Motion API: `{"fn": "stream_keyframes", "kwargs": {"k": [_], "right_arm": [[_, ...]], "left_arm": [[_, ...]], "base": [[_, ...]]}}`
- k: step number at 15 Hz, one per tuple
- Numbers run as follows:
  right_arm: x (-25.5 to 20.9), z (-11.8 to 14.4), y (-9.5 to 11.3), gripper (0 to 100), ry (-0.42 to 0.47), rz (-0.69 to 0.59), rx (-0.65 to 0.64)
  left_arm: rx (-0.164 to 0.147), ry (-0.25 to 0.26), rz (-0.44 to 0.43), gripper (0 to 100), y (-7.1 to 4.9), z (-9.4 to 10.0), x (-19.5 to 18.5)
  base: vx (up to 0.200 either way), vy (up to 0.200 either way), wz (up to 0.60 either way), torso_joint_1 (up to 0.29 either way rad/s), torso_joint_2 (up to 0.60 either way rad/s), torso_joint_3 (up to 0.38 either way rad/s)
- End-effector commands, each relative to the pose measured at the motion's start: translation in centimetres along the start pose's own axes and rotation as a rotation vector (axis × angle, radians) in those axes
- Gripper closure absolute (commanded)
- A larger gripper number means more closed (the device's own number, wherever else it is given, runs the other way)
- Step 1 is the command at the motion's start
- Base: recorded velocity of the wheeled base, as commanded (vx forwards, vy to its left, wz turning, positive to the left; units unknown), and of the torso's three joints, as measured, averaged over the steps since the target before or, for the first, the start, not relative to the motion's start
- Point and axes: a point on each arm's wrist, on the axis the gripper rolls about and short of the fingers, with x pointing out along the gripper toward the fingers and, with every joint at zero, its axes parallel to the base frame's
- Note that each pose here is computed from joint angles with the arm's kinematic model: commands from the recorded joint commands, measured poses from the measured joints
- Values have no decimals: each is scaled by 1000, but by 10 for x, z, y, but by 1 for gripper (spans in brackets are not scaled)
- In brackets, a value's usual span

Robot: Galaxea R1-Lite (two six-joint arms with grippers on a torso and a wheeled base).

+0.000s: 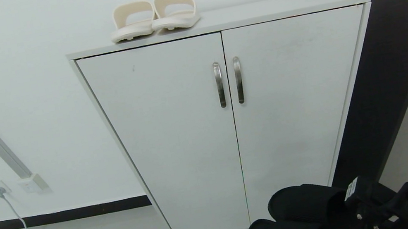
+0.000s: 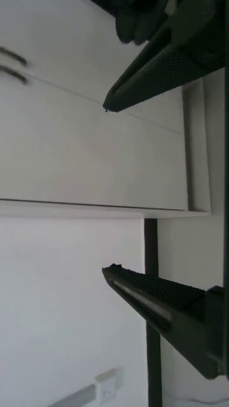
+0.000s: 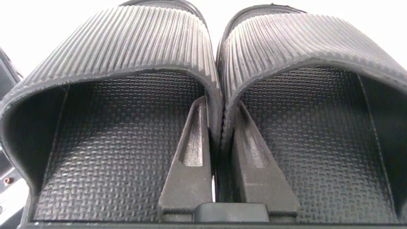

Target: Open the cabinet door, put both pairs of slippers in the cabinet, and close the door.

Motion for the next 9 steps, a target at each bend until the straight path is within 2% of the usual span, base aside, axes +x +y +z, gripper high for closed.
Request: {"fn": "stream_keyframes", "kwargs": {"k": [1, 2, 3, 6, 9], "right_arm": [[-1, 0, 0, 100, -2, 3, 0], [0, 0, 1, 100, 2, 4, 0], [0, 0, 1, 100, 2, 4, 0], [0, 0, 1, 100, 0, 4, 1], [2, -1, 1, 100, 9, 4, 4]], "left_arm": [[-7, 154, -107, 0, -2, 16, 21], [-16, 203, -151, 0, -2, 18, 28], [-24, 224, -195, 0, -3, 22, 36], [-36, 235, -290, 0, -4, 36, 71], [-45, 249, -345, 0, -4, 45, 104]], "base": [[0, 0, 0, 0, 0, 0], [0, 0, 0, 0, 0, 0], [0, 0, 0, 0, 0, 0], [0, 0, 0, 0, 0, 0], [0, 0, 0, 0, 0, 0]]}}
